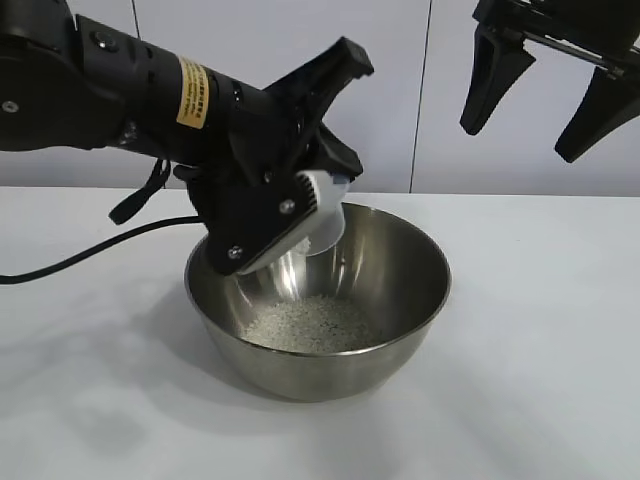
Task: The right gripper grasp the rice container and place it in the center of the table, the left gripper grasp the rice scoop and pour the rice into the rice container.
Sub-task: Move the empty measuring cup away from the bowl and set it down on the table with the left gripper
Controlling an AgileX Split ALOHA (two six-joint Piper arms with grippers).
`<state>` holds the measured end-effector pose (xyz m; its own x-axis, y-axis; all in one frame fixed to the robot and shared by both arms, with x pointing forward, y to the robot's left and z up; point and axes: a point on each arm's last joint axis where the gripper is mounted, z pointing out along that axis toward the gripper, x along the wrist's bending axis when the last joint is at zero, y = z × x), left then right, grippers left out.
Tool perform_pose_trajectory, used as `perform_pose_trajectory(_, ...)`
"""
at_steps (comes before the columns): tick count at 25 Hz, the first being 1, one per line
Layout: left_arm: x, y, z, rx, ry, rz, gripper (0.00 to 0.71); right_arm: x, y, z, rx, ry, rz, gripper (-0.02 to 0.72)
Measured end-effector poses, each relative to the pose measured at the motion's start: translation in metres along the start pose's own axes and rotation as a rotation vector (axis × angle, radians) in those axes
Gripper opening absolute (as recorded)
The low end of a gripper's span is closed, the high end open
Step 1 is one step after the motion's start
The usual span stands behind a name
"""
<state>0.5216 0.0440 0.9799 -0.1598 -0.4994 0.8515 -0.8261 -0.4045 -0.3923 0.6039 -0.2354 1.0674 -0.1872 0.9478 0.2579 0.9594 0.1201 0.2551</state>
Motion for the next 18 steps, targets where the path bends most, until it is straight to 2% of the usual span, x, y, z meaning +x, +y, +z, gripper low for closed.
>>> perform_pose_trajectory(6,0.006,0.001,-0.006,0.023,0.2,-0.665,0.008,0.0,0.0,0.0,0.0,0.0,-0.003,0.643)
perform_pose_trajectory(10,0.007,-0.012,-0.009,0.099,0.324,-1.084,0.008,0.0,0.0,0.0,0.0,0.0,-0.003,0.643)
perform_pose_trajectory(13,0.005,-0.029,-0.015,0.213,0.485,-1.444,0.008,0.0,0.0,0.0,0.0,0.0,-0.003,0.643)
perform_pose_trajectory(15,0.0,-0.041,-0.021,0.31,0.603,-1.63,0.008,0.0,0.0,0.0,0.0,0.0,-0.003,0.643)
perform_pose_trajectory(18,-0.013,-0.056,-0.031,0.481,0.718,-1.785,0.008,0.0,0.0,0.0,0.0,0.0,-0.003,0.643)
